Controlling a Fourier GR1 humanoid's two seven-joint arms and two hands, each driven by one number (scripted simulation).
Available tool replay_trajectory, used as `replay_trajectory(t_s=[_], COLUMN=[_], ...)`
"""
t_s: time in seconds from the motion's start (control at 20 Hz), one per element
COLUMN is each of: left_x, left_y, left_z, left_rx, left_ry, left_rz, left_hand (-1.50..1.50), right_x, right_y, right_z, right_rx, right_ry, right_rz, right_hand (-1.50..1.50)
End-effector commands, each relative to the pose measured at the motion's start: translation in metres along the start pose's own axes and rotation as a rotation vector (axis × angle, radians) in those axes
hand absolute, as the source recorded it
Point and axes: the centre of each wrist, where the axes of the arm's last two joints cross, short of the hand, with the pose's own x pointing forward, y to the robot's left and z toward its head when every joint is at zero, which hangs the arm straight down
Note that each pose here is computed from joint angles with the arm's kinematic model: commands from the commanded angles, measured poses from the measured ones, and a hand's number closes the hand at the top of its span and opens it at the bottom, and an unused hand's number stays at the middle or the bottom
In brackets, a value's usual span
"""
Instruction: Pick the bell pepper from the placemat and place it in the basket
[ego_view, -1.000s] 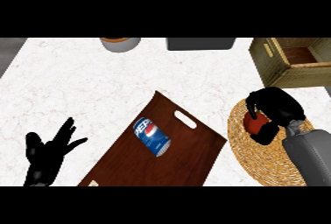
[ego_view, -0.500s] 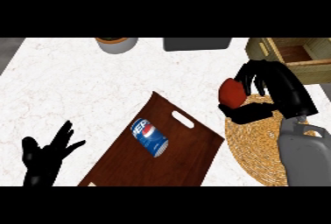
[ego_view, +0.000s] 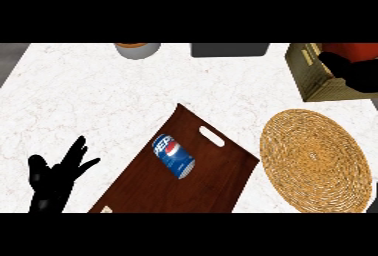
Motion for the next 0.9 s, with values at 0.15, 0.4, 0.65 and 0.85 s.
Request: replay_trajectory(t_s=[0.15, 0.4, 0.65, 0.85], left_x=[-0.025, -0.018, -0.016, -0.025], left_y=[-0.002, -0.009, 0.000, -0.007], left_z=[-0.003, -0.004, -0.010, 0.001], left_rx=[-0.019, -0.026, -0.031, -0.044], left_ry=[0.122, 0.120, 0.105, 0.094], left_rz=[-0.054, -0.036, -0.037, -0.038], left_hand=[0.00, 0.00, 0.00, 0.00], right_x=[0.035, 0.026, 0.008, -0.021], right_y=[-0.090, -0.108, -0.130, -0.146], right_z=[-0.029, -0.063, -0.089, -0.099], right_rx=[-0.143, -0.154, -0.153, -0.138], right_ry=[0.064, 0.139, 0.170, 0.157], right_rz=[-0.061, 0.001, 0.029, 0.074], right_hand=[1.50, 1.50, 1.50, 1.50])
